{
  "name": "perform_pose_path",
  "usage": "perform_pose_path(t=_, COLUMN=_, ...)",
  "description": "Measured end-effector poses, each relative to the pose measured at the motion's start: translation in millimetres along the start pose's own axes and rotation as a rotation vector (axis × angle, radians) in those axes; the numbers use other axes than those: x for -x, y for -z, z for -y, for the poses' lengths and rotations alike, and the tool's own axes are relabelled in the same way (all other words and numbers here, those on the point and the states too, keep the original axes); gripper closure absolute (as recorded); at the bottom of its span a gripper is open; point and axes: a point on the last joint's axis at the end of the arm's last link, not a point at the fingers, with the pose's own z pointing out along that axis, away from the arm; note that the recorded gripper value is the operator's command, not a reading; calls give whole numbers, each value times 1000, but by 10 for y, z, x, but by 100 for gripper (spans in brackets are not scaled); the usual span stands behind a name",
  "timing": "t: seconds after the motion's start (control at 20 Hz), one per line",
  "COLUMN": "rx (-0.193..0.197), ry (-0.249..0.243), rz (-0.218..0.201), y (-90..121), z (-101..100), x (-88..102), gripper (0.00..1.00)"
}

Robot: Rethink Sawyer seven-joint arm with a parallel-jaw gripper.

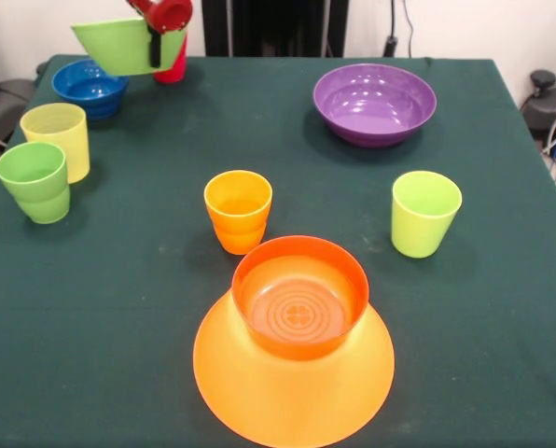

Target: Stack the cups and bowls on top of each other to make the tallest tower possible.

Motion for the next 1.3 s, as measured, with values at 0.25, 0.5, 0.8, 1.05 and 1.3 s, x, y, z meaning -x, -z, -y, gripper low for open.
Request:
perform_pose_path(t=0.25, rx=19, ry=5, rz=16, y=45, z=158, x=149, gripper=100)
perform_pose_path(t=0.5, rx=28, ry=1, rz=35, y=90, z=288, x=282, gripper=100)
perform_pose_path(t=0.8, rx=37, ry=19, rz=53, y=263, z=208, x=334, gripper=100)
perform_pose_path(t=1.05, rx=45, ry=44, rz=62, y=383, z=76, x=310, gripper=100)
perform_pose_path(t=1.3, rx=61, ry=112, rz=78, y=553, z=-249, x=174, gripper=100)
